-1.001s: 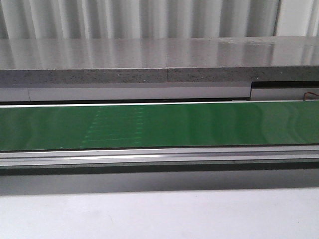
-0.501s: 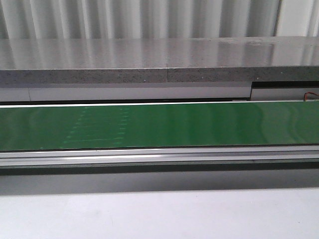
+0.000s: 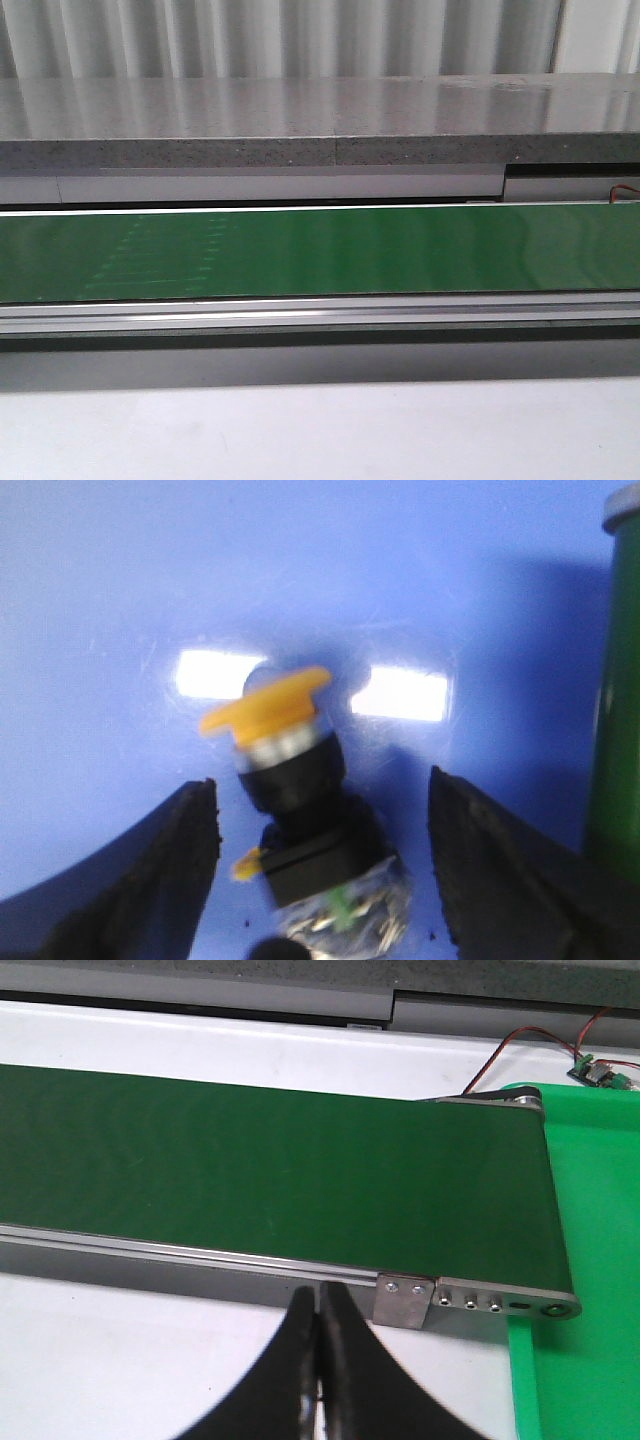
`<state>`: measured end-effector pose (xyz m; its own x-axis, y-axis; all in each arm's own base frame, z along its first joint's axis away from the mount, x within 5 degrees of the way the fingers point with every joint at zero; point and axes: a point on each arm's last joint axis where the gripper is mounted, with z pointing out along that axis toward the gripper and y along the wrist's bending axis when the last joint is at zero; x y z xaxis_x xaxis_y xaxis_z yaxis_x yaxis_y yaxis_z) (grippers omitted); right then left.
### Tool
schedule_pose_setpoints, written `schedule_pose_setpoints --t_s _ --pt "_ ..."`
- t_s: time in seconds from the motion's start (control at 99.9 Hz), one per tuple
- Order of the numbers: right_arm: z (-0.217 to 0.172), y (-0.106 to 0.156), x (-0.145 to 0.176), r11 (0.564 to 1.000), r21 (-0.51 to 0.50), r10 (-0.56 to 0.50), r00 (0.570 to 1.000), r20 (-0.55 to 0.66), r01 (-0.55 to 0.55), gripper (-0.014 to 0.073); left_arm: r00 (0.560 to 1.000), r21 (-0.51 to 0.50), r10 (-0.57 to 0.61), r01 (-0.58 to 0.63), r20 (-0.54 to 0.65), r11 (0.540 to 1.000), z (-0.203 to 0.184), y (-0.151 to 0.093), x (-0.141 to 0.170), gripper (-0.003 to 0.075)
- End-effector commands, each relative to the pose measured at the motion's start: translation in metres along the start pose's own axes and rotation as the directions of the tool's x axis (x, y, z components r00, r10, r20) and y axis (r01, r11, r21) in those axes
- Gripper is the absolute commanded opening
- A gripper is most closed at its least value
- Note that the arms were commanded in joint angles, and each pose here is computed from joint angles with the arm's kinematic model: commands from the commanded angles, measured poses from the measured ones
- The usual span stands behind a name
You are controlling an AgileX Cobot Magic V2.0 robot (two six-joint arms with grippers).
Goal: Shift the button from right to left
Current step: 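Lower the button into the blue tray and open the left gripper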
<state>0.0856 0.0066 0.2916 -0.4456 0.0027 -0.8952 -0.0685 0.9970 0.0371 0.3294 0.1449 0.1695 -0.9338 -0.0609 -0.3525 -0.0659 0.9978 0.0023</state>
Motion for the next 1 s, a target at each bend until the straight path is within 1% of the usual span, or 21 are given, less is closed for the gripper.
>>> schedule_pose_setpoints --t_s 0.0,0.22,0.34,0.461,0.621,0.731,0.801,0.991 --pt "-0.005 -0.001 -0.014 1.0 0.017 -0.005 0.996 0.091 0.004 -0.0067 0.996 -0.031 -0.001 0.004 0.09 1.0 -0.02 0.002 -0.012 0.0463" --pt "-0.005 -0.001 -0.014 1.0 0.017 -0.005 0.996 0.091 0.004 -0.0067 0.995 -0.038 0.002 0.002 0.1 0.999 -0.02 0.003 -0.014 0.0463" --pt "-0.005 -0.001 -0.014 1.0 0.017 -0.005 0.996 0.091 0.004 -0.0067 0.994 -0.027 -0.005 0.008 0.107 1.0 -0.028 0.003 -0.02 0.0463" --pt "-0.005 -0.001 -0.014 1.0 0.017 -0.005 0.996 0.091 0.004 -0.0067 0.986 -0.025 -0.018 0.022 0.164 0.999 -0.049 0.0 -0.025 0.0463" --pt "-0.005 -0.001 -0.014 1.0 0.017 -0.005 0.996 0.091 0.004 -0.0067 0.958 -0.029 -0.033 0.043 0.285 0.999 -0.092 -0.007 -0.029 0.0463" --pt "-0.005 -0.001 -0.014 1.0 0.017 -0.005 0.996 0.091 0.004 -0.0067 0.931 -0.025 -0.023 0.035 0.363 0.999 -0.128 -0.019 -0.027 0.0463" --pt "-0.005 -0.001 -0.014 1.0 0.017 -0.005 0.996 0.091 0.004 -0.0067 0.909 -0.026 -0.001 0.013 0.417 1.0 -0.149 -0.032 -0.025 0.0463" --pt "-0.005 -0.001 -0.014 1.0 0.017 -0.005 0.996 0.09 0.004 -0.0067 0.838 -0.028 0.104 -0.106 0.535 0.994 -0.199 -0.078 -0.009 0.0461"
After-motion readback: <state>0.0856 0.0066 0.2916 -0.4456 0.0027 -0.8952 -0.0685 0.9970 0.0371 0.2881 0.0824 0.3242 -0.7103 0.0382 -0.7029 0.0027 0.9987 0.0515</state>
